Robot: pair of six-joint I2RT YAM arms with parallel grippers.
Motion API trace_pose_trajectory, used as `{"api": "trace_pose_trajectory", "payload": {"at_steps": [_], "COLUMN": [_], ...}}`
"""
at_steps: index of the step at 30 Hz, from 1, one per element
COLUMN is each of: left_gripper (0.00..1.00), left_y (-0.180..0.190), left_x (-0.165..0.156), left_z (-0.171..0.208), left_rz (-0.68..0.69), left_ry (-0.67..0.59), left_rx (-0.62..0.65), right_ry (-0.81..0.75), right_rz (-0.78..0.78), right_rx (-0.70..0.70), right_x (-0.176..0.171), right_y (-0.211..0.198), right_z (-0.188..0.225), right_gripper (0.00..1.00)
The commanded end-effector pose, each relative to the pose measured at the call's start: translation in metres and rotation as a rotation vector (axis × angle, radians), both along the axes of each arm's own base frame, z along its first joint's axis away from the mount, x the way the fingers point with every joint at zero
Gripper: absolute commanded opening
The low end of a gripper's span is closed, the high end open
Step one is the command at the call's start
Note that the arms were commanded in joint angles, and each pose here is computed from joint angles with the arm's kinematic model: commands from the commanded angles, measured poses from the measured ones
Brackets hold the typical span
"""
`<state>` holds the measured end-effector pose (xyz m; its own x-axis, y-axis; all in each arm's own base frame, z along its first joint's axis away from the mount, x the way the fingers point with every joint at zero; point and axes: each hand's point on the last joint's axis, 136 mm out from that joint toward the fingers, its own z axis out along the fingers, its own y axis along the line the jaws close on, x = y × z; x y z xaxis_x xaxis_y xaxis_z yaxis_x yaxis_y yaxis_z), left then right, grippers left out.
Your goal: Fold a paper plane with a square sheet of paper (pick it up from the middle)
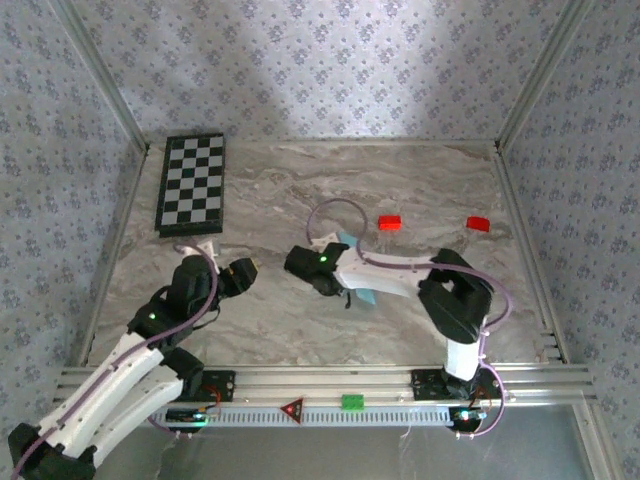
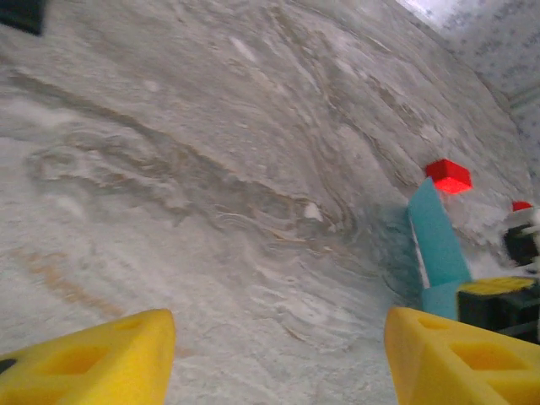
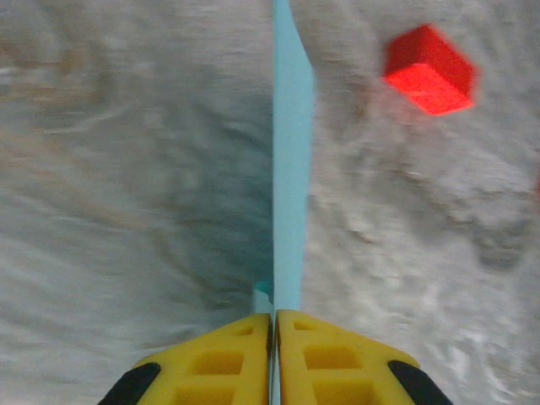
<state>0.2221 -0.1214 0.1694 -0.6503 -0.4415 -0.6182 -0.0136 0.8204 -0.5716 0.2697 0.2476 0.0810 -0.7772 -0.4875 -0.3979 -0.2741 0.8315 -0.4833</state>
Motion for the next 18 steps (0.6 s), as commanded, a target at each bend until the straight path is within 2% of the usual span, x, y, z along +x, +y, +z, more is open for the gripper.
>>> {"api": "trace_pose_trajectory", "payload": {"at_steps": [1,6,9,12,16,18], "left_gripper": [0.71,0.87,1.0,1.0,0.99,0.91], "left_y": [0.022,0.008,-0.006,-0.023,-0.052,-0.069], "left_x": [-0.01,-0.015,-0.015,-0.012,-0.007,-0.005], "left_z": [0.007,0.024,0.025,0.02,0.007,0.002], "left_rz": [0.06,-0.052,-0.127,-0.198,-0.302,-0.357], "left_ry": [0.0,-0.041,-0.032,0.0,0.065,0.095], "left_rx": [0.039,0.023,0.014,-0.01,-0.076,-0.131], "right_ry": [0.124,0.355,0.403,0.405,0.387,0.371], "right_rz": [0.015,0.074,0.112,0.038,-0.094,-0.152], "right_rx": [0.209,0.682,0.915,0.994,1.158,1.236], "right_x": [-0.012,-0.025,-0.023,-0.017,-0.006,-0.002], "right_y": [0.049,0.114,0.126,0.091,0.036,0.011], "right_z": [-0.01,-0.003,0.023,0.017,0.008,0.006], "right_gripper": [0.18,0.4,0.48,0.48,0.34,0.28]}}
